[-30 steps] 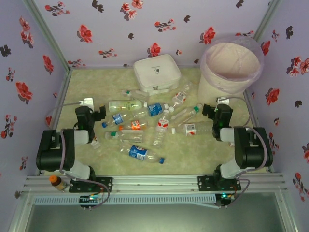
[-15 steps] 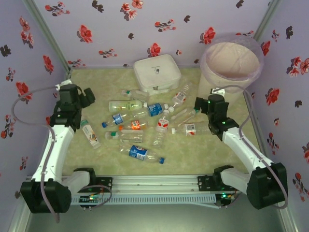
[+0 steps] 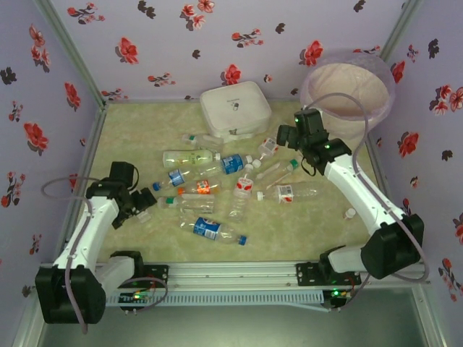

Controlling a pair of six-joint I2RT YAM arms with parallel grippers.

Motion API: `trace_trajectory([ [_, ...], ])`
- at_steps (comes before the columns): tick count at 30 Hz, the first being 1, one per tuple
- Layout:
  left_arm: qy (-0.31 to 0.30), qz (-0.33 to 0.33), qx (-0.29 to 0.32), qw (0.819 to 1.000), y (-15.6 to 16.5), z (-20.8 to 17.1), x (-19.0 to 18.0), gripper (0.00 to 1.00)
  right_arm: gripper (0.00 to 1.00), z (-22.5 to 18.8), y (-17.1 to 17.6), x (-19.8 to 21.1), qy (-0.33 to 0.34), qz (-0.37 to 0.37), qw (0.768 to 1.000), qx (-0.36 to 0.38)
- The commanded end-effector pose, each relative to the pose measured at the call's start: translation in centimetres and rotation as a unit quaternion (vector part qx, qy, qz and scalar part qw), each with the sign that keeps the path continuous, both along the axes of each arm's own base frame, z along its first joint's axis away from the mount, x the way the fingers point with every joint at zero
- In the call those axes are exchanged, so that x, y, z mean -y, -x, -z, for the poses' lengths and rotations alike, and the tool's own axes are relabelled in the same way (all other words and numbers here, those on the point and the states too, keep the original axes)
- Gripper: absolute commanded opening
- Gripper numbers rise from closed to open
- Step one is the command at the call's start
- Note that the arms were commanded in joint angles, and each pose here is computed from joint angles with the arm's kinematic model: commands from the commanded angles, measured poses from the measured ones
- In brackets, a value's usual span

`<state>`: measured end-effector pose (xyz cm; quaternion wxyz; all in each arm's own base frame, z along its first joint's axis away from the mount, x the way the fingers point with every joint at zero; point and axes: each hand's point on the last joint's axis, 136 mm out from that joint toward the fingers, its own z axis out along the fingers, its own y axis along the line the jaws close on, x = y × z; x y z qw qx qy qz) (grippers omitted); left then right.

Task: Put the plastic bottles in the bin

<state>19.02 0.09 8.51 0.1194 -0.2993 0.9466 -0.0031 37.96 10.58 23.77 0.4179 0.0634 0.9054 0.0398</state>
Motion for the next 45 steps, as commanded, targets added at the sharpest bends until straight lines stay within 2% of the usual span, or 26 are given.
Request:
trace_trajectory([
  [1, 0.021, -0.027, -0.012, 0.999, 0.4, 1.5, 0.6, 0.98, 0.99, 0.9, 0.7, -1.4, -0.02, -0.028, 0.999, -0.039],
  [8, 0.009, -0.03, 0.006, 0.999, -1.9, 2.9, 0.3, 0.85, 0.99, 1.1, 0.6, -2.7, -0.038, -0.056, 0.996, -0.049],
  [12, 0.002, -0.03, 0.008, 1.0, -2.3, 3.5, 0.1, 0.71, 0.99, 0.9, 0.7, -3.2, -0.042, -0.07, 0.995, -0.05],
  [16, -0.006, -0.018, 0.011, 1.0, -2.8, 3.4, 0.0, 0.57, 0.99, -0.6, 0.6, -4.9, -0.079, -0.108, 0.991, -0.03],
  [21, -0.007, 0.006, 0.044, 0.999, -4.1, -0.5, 0.2, 0.51, 0.99, -3.2, 0.8, -7.4, -0.13, -0.162, 0.978, -0.016],
  [24, 0.021, 0.064, 0.123, 0.99, -7.0, -5.6, 2.6, 0.49, 0.99, -4.9, 0.9, -9.7, -0.184, -0.204, 0.962, -0.009],
  [26, 0.079, 0.134, 0.21, 0.965, -9.9, -9.2, 6.5, 0.48, 0.99, -6.0, 0.5, -11.0, -0.218, -0.221, 0.951, 0.005],
  [29, 0.166, 0.244, 0.325, 0.898, -12.5, -14.1, 13.4, 0.41, 0.95, -7.1, -0.2, -12.3, -0.254, -0.227, 0.94, 0.011],
  [31, 0.192, 0.307, 0.372, 0.855, -12.8, -16.1, 17.4, 0.37, 0.92, -8.2, -0.5, -13.2, -0.281, -0.224, 0.933, 0.022],
  [34, 0.204, 0.38, 0.397, 0.81, -12.4, -16.8, 21.8, 0.34, 0.86, -9.5, -0.7, -14.8, -0.321, -0.23, 0.918, 0.035],
  [37, 0.208, 0.433, 0.389, 0.786, -11.8, -16.2, 25.1, 0.33, 0.76, -9.3, -0.8, -16.9, -0.341, -0.25, 0.906, 0.026],
  [39, 0.209, 0.465, 0.38, 0.772, -11.1, -15.8, 26.9, 0.33, 0.73, -8.7, -0.9, -17.7, -0.345, -0.256, 0.903, 0.014],
  [43, 0.206, 0.501, 0.366, 0.757, -10.1, -14.8, 28.7, 0.32, 0.73, -7.8, -1.5, -18.1, -0.339, -0.253, 0.906, 0.012],
  [45, 0.204, 0.508, 0.365, 0.753, -10.0, -14.7, 29.0, 0.32, 0.79, -7.4, -1.7, -18.2, -0.335, -0.252, 0.908, 0.007],
])
